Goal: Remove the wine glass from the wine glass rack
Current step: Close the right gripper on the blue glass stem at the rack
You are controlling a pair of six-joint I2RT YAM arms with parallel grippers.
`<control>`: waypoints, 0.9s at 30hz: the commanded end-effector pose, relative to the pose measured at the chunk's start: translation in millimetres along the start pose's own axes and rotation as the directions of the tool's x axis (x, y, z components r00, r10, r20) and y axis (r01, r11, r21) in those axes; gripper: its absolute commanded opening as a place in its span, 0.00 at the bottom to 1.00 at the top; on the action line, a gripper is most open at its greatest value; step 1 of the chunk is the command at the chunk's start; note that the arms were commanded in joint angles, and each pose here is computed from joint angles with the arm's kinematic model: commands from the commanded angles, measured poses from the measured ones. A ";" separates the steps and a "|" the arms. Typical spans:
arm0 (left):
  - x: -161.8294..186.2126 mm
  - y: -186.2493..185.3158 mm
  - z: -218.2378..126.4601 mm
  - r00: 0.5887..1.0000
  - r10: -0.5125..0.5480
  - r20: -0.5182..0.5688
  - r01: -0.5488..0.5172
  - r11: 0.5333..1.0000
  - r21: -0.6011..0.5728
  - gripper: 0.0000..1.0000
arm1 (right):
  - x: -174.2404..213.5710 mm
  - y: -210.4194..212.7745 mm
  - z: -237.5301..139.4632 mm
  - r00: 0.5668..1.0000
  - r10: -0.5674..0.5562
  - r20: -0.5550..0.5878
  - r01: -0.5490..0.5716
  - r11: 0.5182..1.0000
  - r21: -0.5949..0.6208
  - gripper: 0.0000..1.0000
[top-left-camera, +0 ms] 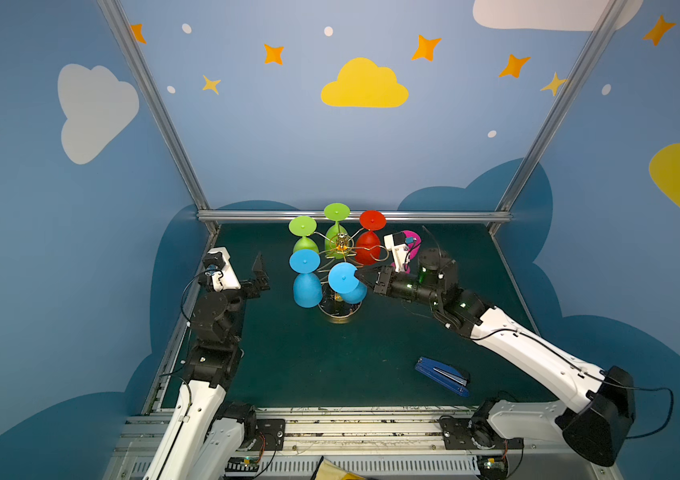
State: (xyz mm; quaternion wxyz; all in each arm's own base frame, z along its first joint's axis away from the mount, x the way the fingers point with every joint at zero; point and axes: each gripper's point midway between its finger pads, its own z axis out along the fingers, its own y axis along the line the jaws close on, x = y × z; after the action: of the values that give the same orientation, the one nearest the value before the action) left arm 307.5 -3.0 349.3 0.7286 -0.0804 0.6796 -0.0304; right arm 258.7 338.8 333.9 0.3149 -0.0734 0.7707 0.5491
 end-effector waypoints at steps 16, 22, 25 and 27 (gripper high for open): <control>-4.9 0.5 -2.3 1.000 -0.020 0.017 0.020 1.000 0.007 0.99 | -25.7 42.6 -12.7 0.997 0.022 0.077 -0.012 0.992 -0.127 0.00; -7.2 2.1 -3.2 0.999 -0.023 0.024 0.023 1.000 0.003 0.99 | -34.4 46.2 -14.1 0.994 0.014 0.106 -0.001 0.992 -0.127 0.00; -7.8 2.1 -3.6 0.999 -0.025 0.026 0.025 1.000 0.004 0.99 | -35.5 45.6 -11.7 0.994 0.015 0.105 -0.001 0.992 -0.126 0.00; -7.3 2.9 -3.5 0.999 -0.025 0.024 0.025 1.000 0.001 0.99 | -34.6 44.0 -8.5 0.995 0.019 0.097 -0.006 0.992 -0.126 0.00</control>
State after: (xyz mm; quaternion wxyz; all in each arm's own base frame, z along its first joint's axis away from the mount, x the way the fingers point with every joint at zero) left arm 305.6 0.6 351.8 0.7314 -0.0886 0.6753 -0.0339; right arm 260.3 340.2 364.9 0.3237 -0.0572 0.7419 0.5844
